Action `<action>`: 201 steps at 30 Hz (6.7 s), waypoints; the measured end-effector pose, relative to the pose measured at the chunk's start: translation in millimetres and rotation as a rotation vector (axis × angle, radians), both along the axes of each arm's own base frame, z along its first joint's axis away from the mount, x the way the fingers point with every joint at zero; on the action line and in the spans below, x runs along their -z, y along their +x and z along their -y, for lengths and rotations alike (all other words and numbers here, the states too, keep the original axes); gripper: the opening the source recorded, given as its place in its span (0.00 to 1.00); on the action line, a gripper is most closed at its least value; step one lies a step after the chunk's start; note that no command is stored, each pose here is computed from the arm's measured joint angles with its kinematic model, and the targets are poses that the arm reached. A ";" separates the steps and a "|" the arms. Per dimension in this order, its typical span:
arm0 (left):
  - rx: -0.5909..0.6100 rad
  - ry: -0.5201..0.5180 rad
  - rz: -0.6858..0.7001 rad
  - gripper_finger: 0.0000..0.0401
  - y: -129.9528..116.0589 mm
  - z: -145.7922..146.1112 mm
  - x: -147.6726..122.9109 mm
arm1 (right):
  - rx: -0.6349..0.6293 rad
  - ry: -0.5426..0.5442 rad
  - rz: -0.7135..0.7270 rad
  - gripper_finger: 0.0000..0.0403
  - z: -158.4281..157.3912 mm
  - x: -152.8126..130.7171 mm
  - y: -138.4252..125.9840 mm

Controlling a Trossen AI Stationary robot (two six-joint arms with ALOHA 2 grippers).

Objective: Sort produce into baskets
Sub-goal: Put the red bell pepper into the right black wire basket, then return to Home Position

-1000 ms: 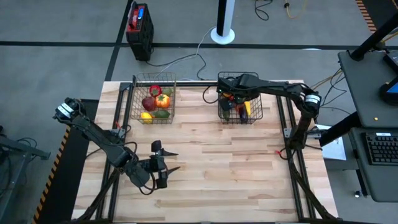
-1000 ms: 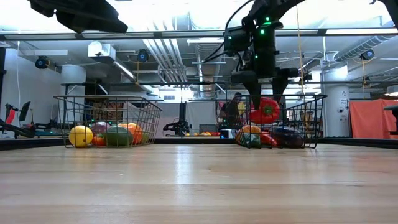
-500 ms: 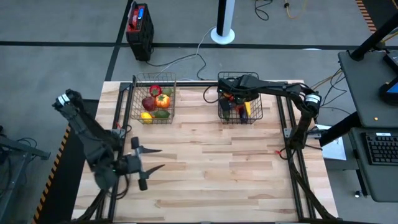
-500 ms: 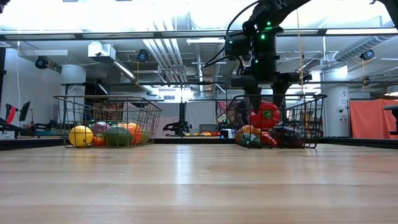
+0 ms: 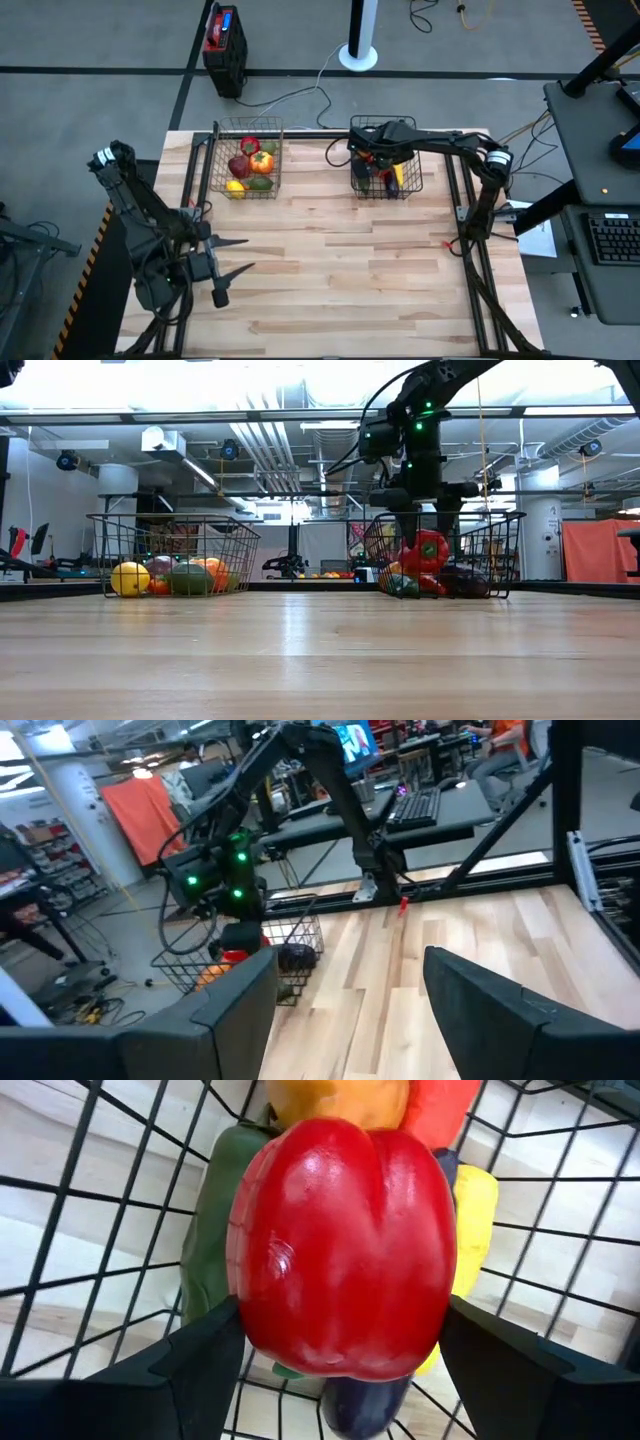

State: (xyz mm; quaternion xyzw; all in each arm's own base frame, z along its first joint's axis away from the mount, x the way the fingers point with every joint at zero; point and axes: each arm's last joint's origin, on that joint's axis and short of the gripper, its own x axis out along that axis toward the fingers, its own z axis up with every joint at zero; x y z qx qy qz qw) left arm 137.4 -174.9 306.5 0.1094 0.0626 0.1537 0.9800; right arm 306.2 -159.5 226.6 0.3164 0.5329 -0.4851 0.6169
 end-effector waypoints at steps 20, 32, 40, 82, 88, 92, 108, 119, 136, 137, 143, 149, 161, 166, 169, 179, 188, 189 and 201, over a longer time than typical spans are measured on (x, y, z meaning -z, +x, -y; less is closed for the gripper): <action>-0.007 0.005 0.004 0.58 -1.4 0.9 0.3 | -0.016 0.010 -0.022 0.83 2.4 11.3 4.9; -0.007 0.005 0.004 0.58 -1.5 0.7 0.5 | -0.038 0.008 -0.021 0.85 1.8 4.3 3.7; -0.007 0.023 -0.008 0.58 0.1 3.3 4.9 | -0.052 -0.021 0.014 0.85 -1.6 -22.6 -1.3; 0.026 -0.038 0.196 0.58 -9.4 -146.5 40.0 | -1.040 -0.743 0.917 0.79 -160.9 -45.1 -57.1; 0.003 -0.050 0.370 0.58 -46.3 -161.9 50.0 | -1.043 -0.780 0.959 0.77 -160.0 -43.4 -90.5; -0.027 -0.062 0.428 0.58 -65.5 -169.1 56.8 | -1.025 -0.786 1.008 0.76 -159.5 -36.0 -115.8; -0.084 -0.107 0.293 0.58 -47.8 -164.9 123.1 | -1.043 -0.898 1.394 0.75 -162.0 21.5 -199.7; -0.264 -0.184 0.222 0.58 -47.5 -168.6 135.5 | -1.112 -0.945 1.336 0.75 -162.2 38.5 -203.5; -0.268 -0.164 0.185 0.58 -45.6 -168.0 136.1 | -0.912 -0.645 1.473 0.75 -162.3 42.2 -201.6; -0.268 -0.164 0.184 0.58 -45.6 -168.0 136.1 | -0.912 -0.645 1.473 0.75 -162.3 42.2 -201.6; -0.268 -0.164 0.185 0.58 -45.6 -168.0 135.9 | -0.913 -0.644 1.471 0.75 -162.3 42.3 -201.6; -0.268 -0.163 0.183 0.58 -45.5 -168.0 136.1 | -0.913 -0.644 1.471 0.75 -162.3 42.4 -201.6; -0.268 -0.159 0.175 0.58 -44.9 -167.8 136.6 | -0.913 -0.644 1.471 0.75 -162.3 42.4 -201.6; -0.268 -0.159 0.175 0.58 -44.9 -167.8 136.5 | -0.913 -0.644 1.471 0.75 -162.3 42.5 -201.6; -0.268 -0.159 0.175 0.58 -44.9 -167.8 136.5 | -0.913 -0.644 1.471 0.75 -162.3 42.5 -201.6; -0.268 -0.159 0.175 0.58 -44.9 -167.8 136.5 | -0.913 -0.645 1.471 0.75 -162.3 42.5 -201.6; -0.268 -0.159 0.175 0.58 -44.9 -167.8 136.5 | -0.913 -0.644 1.471 0.75 -162.3 42.6 -201.5; -0.268 -0.159 0.175 0.58 -44.9 -167.8 136.5 | -0.913 -0.644 1.471 0.75 -162.3 42.6 -201.5; -0.268 -0.159 0.176 0.58 -44.9 -167.8 136.4 | -0.913 -0.644 1.471 0.75 -162.3 42.6 -201.5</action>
